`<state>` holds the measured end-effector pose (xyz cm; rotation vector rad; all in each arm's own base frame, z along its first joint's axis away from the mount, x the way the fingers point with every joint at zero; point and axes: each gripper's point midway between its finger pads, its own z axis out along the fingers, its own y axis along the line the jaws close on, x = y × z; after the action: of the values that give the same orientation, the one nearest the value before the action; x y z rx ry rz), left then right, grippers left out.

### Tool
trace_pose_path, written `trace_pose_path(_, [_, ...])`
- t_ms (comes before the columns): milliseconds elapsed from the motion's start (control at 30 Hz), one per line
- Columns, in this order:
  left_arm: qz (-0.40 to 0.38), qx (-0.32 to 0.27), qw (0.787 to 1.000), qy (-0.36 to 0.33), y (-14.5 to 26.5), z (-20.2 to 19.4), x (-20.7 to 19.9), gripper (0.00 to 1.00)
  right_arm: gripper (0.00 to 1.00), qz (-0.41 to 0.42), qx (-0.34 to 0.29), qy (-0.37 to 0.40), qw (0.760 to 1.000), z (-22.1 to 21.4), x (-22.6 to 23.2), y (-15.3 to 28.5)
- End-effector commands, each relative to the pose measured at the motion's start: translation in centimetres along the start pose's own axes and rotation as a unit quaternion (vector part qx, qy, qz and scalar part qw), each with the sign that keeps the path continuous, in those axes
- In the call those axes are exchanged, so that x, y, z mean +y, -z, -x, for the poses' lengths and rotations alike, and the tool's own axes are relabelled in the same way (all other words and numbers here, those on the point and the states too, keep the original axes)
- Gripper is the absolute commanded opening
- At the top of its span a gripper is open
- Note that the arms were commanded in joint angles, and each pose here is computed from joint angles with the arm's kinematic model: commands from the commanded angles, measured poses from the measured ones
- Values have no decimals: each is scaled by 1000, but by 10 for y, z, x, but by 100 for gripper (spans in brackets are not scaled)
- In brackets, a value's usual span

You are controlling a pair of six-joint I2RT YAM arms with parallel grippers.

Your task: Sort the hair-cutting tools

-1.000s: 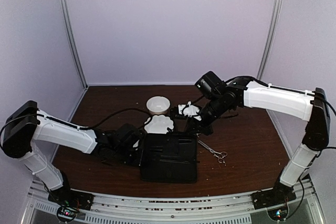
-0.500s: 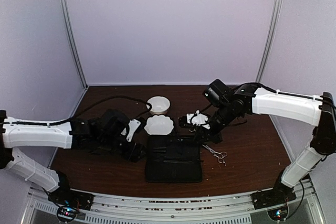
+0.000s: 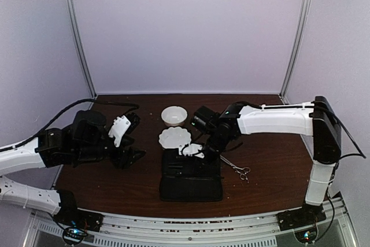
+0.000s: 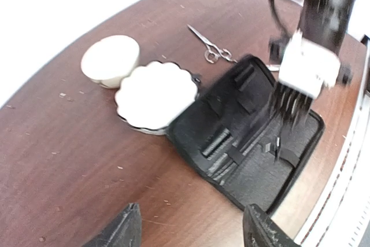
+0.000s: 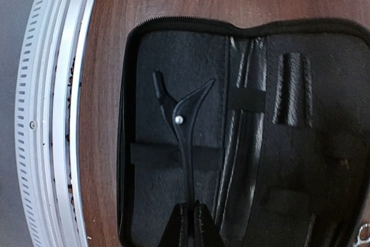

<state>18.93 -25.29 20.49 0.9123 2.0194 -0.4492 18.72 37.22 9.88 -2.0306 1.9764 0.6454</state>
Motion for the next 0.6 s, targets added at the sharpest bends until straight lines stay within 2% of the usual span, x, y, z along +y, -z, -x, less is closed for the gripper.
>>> trace_pose_path(0, [42, -10, 999, -21, 13, 3, 15, 63, 0, 4, 5, 14, 1000, 32, 3, -18])
trace_pose_path(300, [42, -21, 999, 3, 28, -4, 19, 63, 0, -9, 30, -8, 999, 64, -10, -70])
trace_pose_path(567, [47, -21, 999, 1, 29, -8, 21, 63, 0, -11, 35, -23, 999, 61, -13, -78])
